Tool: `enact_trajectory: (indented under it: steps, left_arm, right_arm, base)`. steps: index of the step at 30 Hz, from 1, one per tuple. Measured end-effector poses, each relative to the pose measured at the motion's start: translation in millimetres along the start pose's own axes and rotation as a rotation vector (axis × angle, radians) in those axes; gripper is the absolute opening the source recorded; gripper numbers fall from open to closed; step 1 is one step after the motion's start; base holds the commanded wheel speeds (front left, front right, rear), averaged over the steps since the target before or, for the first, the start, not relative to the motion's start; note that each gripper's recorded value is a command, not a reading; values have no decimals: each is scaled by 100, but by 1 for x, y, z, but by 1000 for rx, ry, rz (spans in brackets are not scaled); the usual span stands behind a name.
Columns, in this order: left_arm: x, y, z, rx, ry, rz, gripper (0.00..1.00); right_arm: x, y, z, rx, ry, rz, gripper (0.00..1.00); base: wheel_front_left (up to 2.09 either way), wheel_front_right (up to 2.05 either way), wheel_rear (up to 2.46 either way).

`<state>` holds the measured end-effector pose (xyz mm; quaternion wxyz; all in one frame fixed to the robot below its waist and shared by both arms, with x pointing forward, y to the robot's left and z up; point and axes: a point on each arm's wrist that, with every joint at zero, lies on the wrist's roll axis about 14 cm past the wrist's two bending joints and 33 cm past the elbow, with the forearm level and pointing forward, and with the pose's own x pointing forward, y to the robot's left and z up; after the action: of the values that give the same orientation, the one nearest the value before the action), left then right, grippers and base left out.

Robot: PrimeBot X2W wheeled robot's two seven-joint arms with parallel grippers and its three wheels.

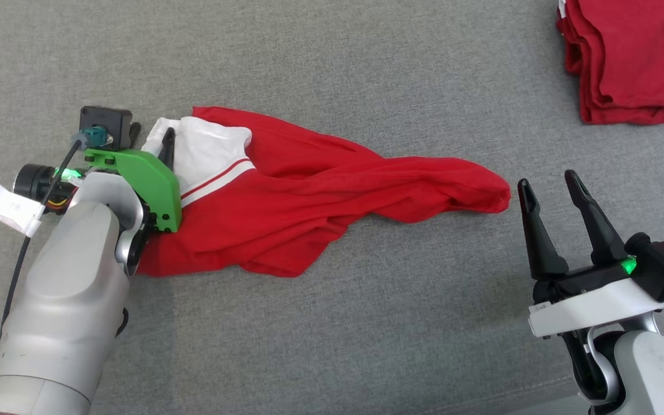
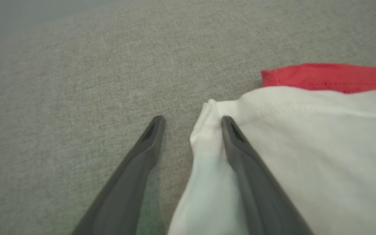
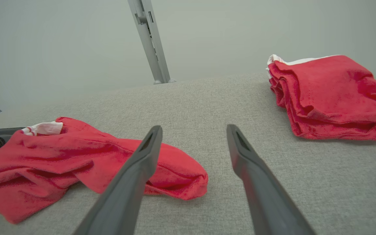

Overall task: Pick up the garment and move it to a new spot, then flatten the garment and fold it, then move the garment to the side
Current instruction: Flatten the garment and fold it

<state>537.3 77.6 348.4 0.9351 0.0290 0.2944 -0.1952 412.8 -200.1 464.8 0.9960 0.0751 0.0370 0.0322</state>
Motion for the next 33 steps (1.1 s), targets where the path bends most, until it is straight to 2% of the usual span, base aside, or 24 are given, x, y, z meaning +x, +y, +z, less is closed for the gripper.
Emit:
enact_trajectory:
  steps: [3, 11, 16, 20, 24, 27, 33]
  left_arm:
    - [2, -2, 6, -3, -52, 0, 0]
    - [-22, 9, 52, -11, -326, 55, 0]
    - [-58, 20, 79, 2, -485, 112, 0]
    - [-96, 19, 79, -11, -563, 136, 0]
    - [-131, 15, 59, -72, -558, 170, 0]
    - [-153, 7, 29, -144, -486, 183, 0]
    - [-173, -10, -15, -256, -372, 182, 0]
  right_arm:
    - [0, -3, -2, -1, 4, -10, 100]
    - [1, -5, 6, 0, -24, -17, 100]
    - [1, 0, 10, 0, -30, -4, 100]
    - [0, 6, 14, 2, -34, 7, 100]
    - [-1, 10, 18, 3, -40, 19, 100]
    - [-1, 14, 21, 3, -46, 30, 100]
    - [-3, 19, 26, 3, -53, 44, 100]
  base:
    - [0, 0, 0]
    - [0, 0, 0]
    - [0, 0, 0]
    - [0, 0, 0]
    - [0, 0, 0]
    - [0, 0, 0]
    - [0, 0, 0]
